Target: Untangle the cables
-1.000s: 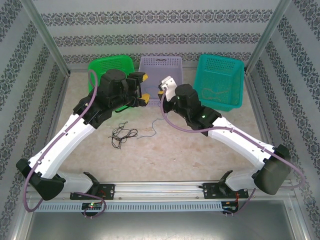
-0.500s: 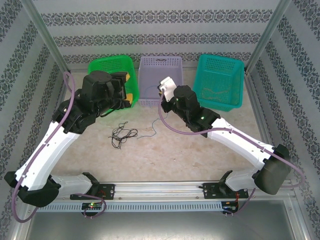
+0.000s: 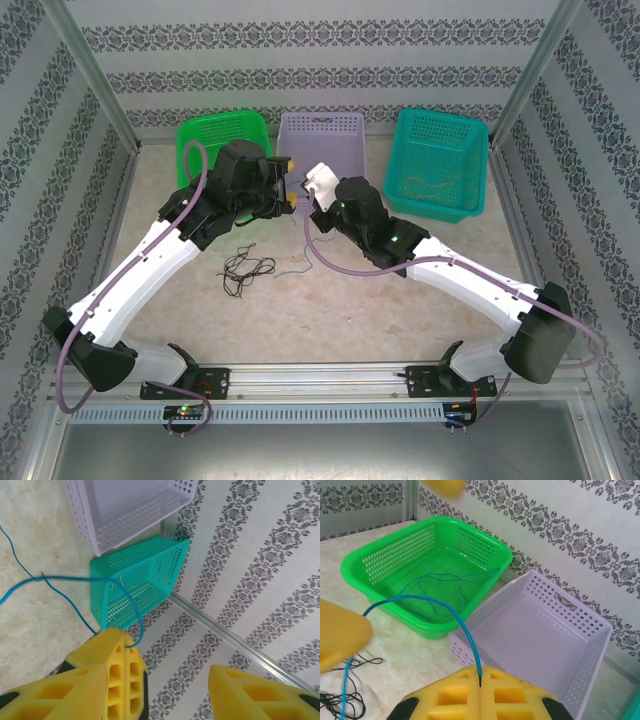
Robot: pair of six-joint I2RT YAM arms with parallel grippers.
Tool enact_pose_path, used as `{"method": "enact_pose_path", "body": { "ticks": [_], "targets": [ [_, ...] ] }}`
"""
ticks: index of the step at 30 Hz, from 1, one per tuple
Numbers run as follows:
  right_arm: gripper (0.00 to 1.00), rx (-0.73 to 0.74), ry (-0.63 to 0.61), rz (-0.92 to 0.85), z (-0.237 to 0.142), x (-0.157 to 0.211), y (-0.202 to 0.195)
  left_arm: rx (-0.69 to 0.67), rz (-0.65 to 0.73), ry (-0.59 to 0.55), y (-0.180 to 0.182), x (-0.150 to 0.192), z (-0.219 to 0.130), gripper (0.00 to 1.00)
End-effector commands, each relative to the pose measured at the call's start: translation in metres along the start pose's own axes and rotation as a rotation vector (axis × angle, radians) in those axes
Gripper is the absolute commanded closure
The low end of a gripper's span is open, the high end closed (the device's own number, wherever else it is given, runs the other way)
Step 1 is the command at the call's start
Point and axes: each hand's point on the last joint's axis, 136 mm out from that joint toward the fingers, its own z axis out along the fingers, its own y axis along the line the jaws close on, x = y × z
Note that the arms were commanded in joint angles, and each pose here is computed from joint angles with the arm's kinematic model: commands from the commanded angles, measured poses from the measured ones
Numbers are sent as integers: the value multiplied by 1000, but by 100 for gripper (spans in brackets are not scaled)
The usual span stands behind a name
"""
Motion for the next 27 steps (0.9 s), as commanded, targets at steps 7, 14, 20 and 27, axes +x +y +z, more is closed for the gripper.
{"method": "enact_pose_path", "body": {
  "ticks": [7, 14, 20, 27],
  "targets": [
    [100, -88, -32, 59, -11, -5, 26, -46, 0, 29, 20, -11, 25, 63],
    [100, -124, -29, 61, -19, -3, 38, -55, 40, 4, 20, -25, 27, 73],
    [100, -124, -33, 73, -24, -5, 36, -49, 106, 6, 16, -30, 26, 95],
    [90, -150, -54, 159, -33, -19, 32, 99, 563, 70, -47, -17, 12, 100]
  ]
}}
